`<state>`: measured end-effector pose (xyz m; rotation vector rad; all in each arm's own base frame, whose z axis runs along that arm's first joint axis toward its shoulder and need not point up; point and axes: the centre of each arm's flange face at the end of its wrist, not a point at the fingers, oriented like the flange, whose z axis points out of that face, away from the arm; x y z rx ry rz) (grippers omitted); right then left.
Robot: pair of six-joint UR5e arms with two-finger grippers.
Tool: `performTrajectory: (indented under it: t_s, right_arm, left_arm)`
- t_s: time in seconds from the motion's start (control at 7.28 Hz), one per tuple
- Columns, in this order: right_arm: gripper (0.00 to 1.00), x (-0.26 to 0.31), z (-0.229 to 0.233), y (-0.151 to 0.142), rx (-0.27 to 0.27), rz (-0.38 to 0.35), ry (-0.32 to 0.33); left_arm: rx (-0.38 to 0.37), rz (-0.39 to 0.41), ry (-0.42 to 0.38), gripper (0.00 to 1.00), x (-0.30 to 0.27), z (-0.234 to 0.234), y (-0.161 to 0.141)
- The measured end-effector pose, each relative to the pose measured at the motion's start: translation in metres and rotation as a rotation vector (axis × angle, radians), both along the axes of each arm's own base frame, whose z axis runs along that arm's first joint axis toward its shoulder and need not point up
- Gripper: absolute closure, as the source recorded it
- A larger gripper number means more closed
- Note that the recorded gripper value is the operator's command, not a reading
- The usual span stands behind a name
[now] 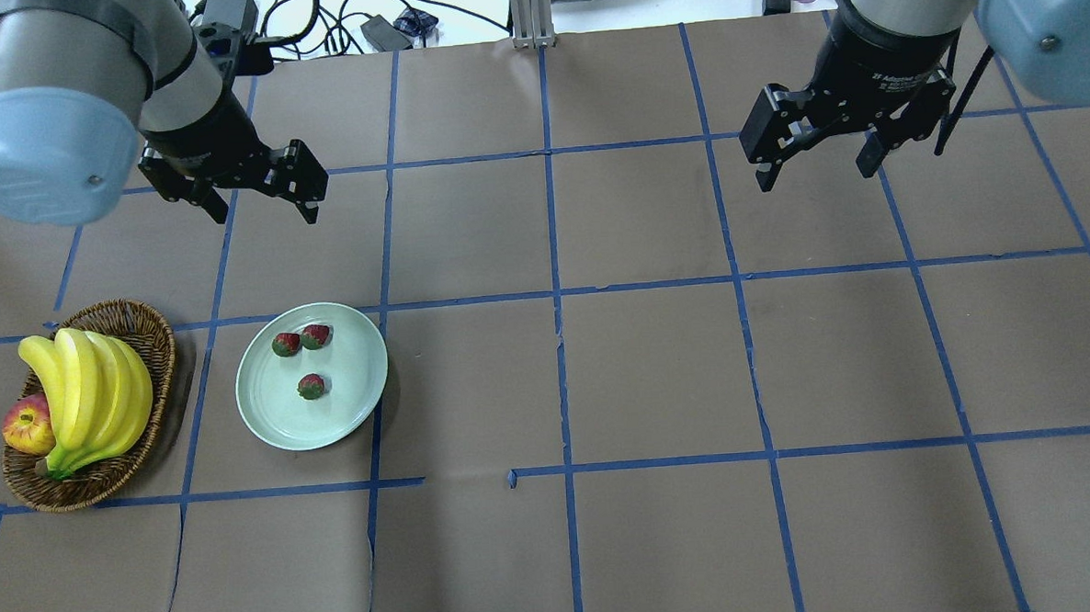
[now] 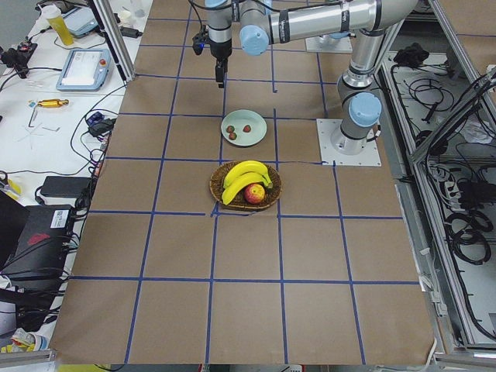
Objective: Collect all strawberries into plate
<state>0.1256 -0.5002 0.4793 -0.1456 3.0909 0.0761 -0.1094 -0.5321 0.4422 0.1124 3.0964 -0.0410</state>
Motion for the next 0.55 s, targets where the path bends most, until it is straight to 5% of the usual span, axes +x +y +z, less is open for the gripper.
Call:
performTrajectory:
  t_s: [0.55]
  right_arm:
    - [0.00, -0.003, 0.005, -0.004, -0.016, 0.007, 0.017]
  left_arm:
    - [-0.138, 0.035, 0.018, 0.00, -0.051, 0.024, 0.029]
